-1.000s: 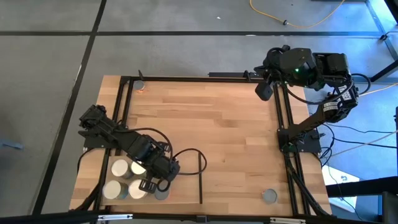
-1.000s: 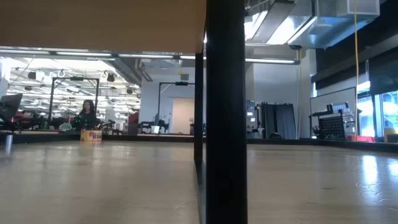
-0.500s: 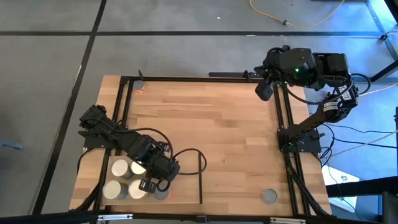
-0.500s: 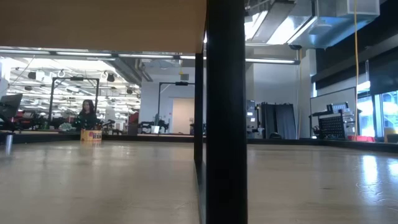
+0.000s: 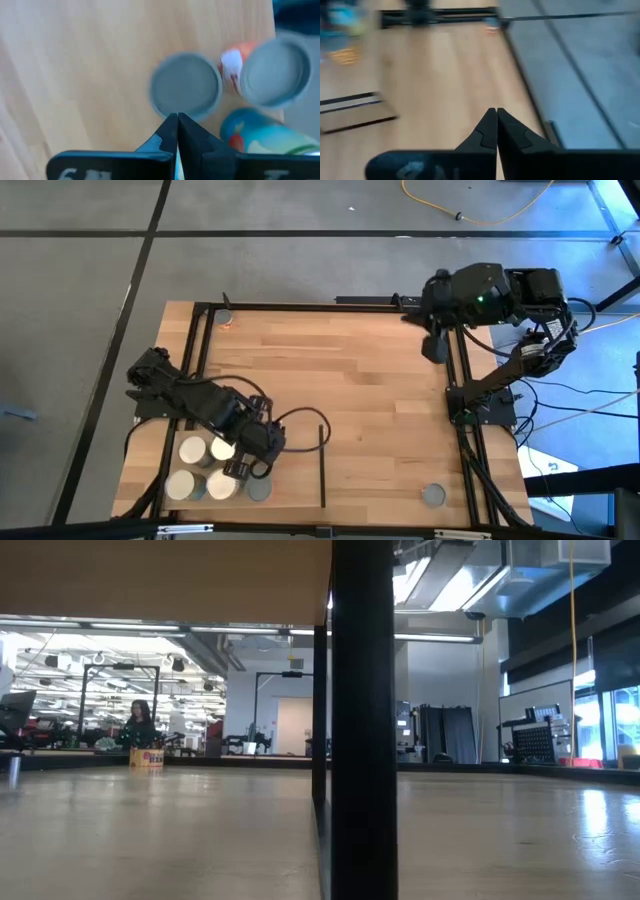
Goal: Pick and place cans onto a shelf
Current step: Put the canned salmon on the shelf
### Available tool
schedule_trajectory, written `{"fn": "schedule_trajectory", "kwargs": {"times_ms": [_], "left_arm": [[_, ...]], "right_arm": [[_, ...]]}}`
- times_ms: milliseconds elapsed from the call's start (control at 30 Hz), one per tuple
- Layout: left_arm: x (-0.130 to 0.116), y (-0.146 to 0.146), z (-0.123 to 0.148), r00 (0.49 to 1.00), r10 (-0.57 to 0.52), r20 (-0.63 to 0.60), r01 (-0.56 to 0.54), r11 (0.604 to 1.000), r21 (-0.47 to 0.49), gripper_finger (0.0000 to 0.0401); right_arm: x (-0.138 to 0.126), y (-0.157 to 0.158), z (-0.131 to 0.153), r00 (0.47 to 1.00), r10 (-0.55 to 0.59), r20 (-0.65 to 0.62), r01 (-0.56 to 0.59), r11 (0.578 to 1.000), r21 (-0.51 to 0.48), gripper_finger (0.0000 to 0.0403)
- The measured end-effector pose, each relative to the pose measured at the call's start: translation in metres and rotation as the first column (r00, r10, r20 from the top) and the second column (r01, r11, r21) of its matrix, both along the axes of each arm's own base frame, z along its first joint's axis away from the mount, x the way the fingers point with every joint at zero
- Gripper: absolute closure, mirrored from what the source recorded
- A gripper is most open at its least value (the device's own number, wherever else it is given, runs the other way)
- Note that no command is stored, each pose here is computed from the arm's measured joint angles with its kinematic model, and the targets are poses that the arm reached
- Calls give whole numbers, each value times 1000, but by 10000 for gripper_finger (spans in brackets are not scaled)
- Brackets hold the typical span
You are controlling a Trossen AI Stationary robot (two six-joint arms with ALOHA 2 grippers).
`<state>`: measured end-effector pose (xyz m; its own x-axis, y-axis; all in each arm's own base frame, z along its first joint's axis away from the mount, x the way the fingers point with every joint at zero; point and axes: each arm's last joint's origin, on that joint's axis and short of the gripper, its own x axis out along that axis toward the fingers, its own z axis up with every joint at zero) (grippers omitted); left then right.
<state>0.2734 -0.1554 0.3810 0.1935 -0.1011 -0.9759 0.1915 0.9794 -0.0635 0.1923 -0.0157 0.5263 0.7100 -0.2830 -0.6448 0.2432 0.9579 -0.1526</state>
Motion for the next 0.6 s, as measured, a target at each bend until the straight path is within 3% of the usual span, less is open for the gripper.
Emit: {"fn": "schedule_trajectory", "kwargs": {"times_ms": [133, 367, 600], "left_arm": [[1, 13, 22, 993, 48, 105, -49, 999, 10, 400], [-9, 51, 55, 946, 168, 278, -191, 980, 60, 400], [-23, 86, 74, 888, 275, 369, -319, 946, 63, 400]], "right_arm": [[1, 12, 0, 988, 154, 9, -154, 984, 89, 401], [2, 35, -2, 933, 359, 18, -356, 919, 167, 401], [-9, 60, -29, 895, 439, -81, -402, 871, 283, 402]]}}
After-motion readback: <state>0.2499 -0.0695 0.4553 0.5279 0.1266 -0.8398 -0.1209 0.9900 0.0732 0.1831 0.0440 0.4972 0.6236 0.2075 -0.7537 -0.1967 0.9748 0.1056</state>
